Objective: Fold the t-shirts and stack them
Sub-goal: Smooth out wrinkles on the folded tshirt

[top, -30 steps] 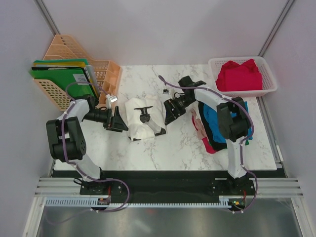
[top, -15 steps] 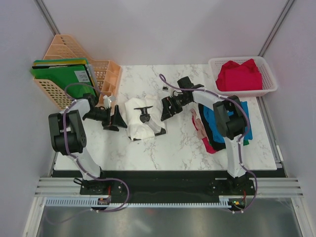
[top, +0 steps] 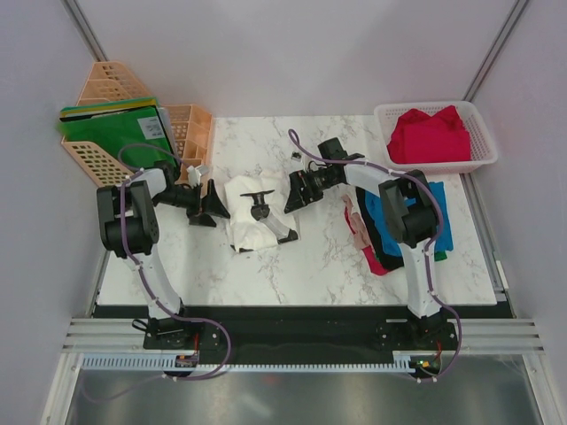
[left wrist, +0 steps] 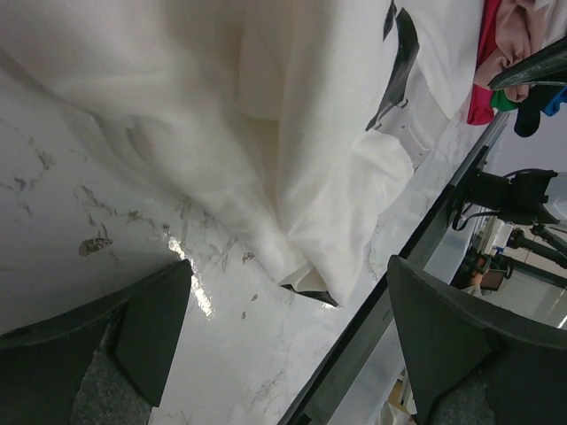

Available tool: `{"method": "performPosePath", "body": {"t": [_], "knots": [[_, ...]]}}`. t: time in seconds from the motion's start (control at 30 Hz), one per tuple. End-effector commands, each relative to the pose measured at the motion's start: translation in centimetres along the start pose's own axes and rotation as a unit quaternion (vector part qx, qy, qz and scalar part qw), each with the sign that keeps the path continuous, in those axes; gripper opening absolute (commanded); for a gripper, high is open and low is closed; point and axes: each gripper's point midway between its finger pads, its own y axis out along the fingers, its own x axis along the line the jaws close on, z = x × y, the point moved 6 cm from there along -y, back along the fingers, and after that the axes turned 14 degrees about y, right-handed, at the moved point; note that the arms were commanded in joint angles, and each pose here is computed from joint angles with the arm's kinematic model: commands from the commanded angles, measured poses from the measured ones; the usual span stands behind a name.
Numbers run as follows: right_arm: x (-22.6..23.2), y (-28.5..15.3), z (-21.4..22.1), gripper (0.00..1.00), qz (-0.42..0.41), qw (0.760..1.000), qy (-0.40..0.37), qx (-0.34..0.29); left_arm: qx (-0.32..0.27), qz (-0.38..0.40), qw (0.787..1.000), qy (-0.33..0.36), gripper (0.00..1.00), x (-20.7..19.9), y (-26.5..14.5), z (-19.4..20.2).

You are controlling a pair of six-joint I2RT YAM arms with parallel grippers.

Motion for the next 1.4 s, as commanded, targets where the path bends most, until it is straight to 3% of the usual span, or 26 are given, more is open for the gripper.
{"method": "performPosePath", "body": {"t": [0.0, 0.5, 0.63, 0.73, 0.77, 0.87, 0.93, 1.13, 1.17, 1.2, 1.3, 1.37], "knots": [[-1.9, 2.0, 1.0, 0.98, -0.004, 0.999, 0.029, 0.016, -0.014, 0.002, 1.0, -0.016, 1.0, 1.6, 0.8, -1.1], [-1.3, 4.7, 2.3, 0.98, -0.034, 0.997, 0.048, 0.043, 0.011, 0.044, 0.999, 0.004, 0.98, -0.4, 3.7, -2.6], [-1.1, 4.8, 2.3, 0.94, -0.039, 0.997, 0.045, 0.045, 0.018, 0.049, 0.999, 0.008, 0.79, -0.9, 4.1, -2.5], [-1.1, 4.8, 2.3, 0.94, -0.036, 0.997, 0.045, 0.044, 0.023, 0.038, 0.999, 0.01, 0.75, -0.7, 4.0, -2.6], [-1.1, 4.9, 2.3, 0.92, -0.036, 0.997, 0.044, 0.044, 0.025, 0.035, 0.999, 0.013, 0.63, -0.7, 3.9, -2.6], [-1.4, 5.0, 2.4, 0.86, -0.034, 0.997, 0.047, 0.046, 0.024, 0.038, 0.999, 0.012, 0.47, -0.7, 3.9, -2.5], [-1.9, 5.3, 2.7, 0.71, -0.033, 0.997, 0.052, 0.049, 0.024, 0.042, 0.999, 0.008, 0.41, -0.8, 4.0, -2.5], [-2.3, 5.9, 3.2, 0.51, -0.043, 0.995, 0.067, 0.06, 0.023, 0.069, 0.997, 0.003, 0.26, -1.1, 4.3, -2.5], [-2.3, 6.0, 3.1, 0.45, -0.044, 0.995, 0.068, 0.06, 0.023, 0.071, 0.997, 0.006, 0.14, -1.1, 4.3, -2.6], [-2.2, 6.1, 3.2, 0.28, -0.045, 0.995, 0.069, 0.061, 0.023, 0.072, 0.997, 0.006, 0.08, -1.1, 4.3, -2.5], [-2.1, 6.0, 3.2, 0.0, -0.043, 0.995, 0.068, 0.062, 0.026, 0.08, 0.996, 0.008, 0.02, -1.4, 4.4, -2.1], [-2.0, 5.9, 3.1, 0.0, -0.039, 0.995, 0.063, 0.06, 0.03, 0.084, 0.996, 0.015, 0.02, -1.7, 4.5, -1.8]]}}
